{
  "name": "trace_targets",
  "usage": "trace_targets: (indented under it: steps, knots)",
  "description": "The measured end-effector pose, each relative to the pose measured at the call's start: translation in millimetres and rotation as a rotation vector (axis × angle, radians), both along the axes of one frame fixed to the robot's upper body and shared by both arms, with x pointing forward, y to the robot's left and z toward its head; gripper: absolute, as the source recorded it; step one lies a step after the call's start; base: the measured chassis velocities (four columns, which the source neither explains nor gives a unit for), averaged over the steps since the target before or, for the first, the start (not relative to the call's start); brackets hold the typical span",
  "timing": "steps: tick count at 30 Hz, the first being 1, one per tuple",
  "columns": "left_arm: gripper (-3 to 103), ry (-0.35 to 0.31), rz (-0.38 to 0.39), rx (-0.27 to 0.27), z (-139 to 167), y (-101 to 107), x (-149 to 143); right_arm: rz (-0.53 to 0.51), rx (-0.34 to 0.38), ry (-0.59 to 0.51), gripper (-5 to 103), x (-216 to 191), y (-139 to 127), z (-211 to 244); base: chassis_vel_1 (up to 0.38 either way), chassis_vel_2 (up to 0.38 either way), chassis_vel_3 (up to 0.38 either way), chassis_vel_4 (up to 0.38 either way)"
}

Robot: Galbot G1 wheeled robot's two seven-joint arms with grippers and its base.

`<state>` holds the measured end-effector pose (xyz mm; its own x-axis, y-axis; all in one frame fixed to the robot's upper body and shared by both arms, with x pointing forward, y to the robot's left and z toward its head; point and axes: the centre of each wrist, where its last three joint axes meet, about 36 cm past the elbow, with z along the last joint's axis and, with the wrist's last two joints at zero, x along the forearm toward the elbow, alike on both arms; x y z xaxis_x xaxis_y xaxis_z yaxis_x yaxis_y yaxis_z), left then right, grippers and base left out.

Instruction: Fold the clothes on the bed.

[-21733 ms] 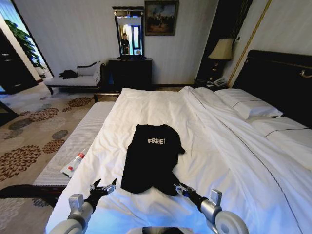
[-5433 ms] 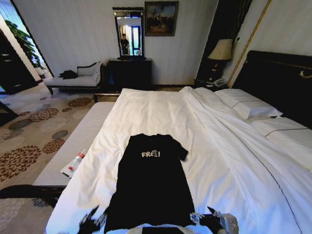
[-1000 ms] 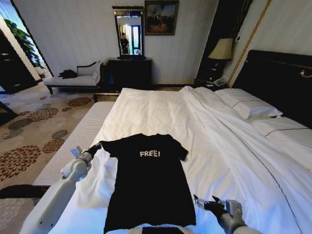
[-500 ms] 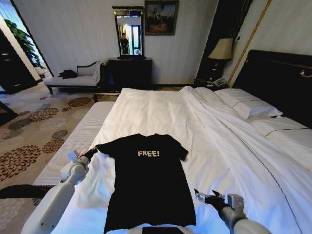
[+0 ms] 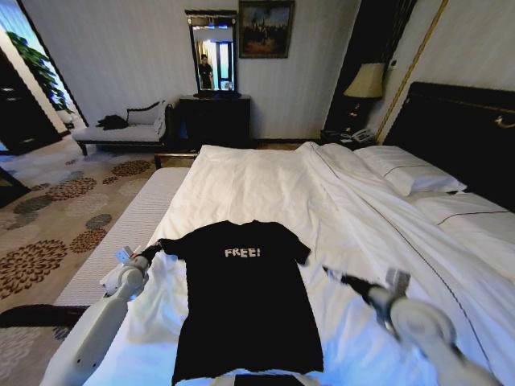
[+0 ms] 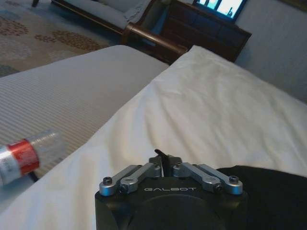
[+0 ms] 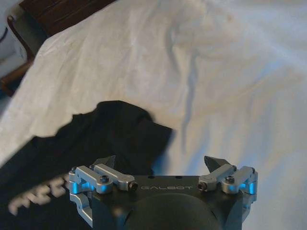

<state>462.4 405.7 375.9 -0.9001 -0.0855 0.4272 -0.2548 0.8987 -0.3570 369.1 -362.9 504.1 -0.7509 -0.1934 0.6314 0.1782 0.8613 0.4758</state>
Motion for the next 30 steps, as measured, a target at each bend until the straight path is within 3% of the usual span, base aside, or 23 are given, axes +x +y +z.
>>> trace_targets:
  steps: [1,2,4,5,8,12,14,17,19,20,25,30]
  knots:
    - [10,0.004,-0.001,0.013,-1,1,-1,-0.005,0.046,0.022,100,13,-6,-2,0.0,0.0,0.0,0.0]
    - [22,0.01,-0.008,0.03,-1,1,-1,-0.02,0.09,0.048,100,26,-15,-6,0.0,0.0,0.0,0.0]
    - [26,0.02,-0.024,0.058,-1,1,-2,-0.05,0.139,0.076,100,43,-30,-15,0.0,0.0,0.0,0.0]
    - [26,0.02,-0.024,0.058,-1,1,-2,-0.05,0.139,0.076,100,43,-30,-15,0.0,0.0,0.0,0.0]
    - [43,0.031,-0.042,0.098,2,4,-10,-0.105,0.195,0.093,100,66,-46,-32,0.0,0.0,0.0,0.0]
    - [54,0.039,-0.047,0.13,7,9,-29,-0.132,0.242,0.097,100,87,-56,-50,0.0,0.0,0.0,0.0]
    - [59,0.04,-0.05,0.139,9,10,-35,-0.138,0.252,0.098,100,94,-58,-55,0.0,0.0,0.0,0.0]
    - [75,0.045,-0.05,0.155,13,13,-53,-0.151,0.267,0.113,100,112,-59,-71,0.0,0.0,0.0,0.0]
    - [75,0.045,-0.049,0.156,14,14,-58,-0.153,0.27,0.118,100,116,-59,-75,0.0,0.0,0.0,0.0]
    - [86,0.048,-0.045,0.156,15,14,-65,-0.154,0.273,0.123,100,121,-58,-80,0.0,0.0,0.0,0.0]
    - [99,0.033,-0.05,0.161,30,4,-97,-0.151,0.283,0.136,100,134,-51,-94,0.0,0.0,0.0,0.0]
    - [100,0.002,-0.072,0.17,46,-11,-117,-0.15,0.318,0.134,100,145,-43,-99,0.0,0.0,0.0,0.0]
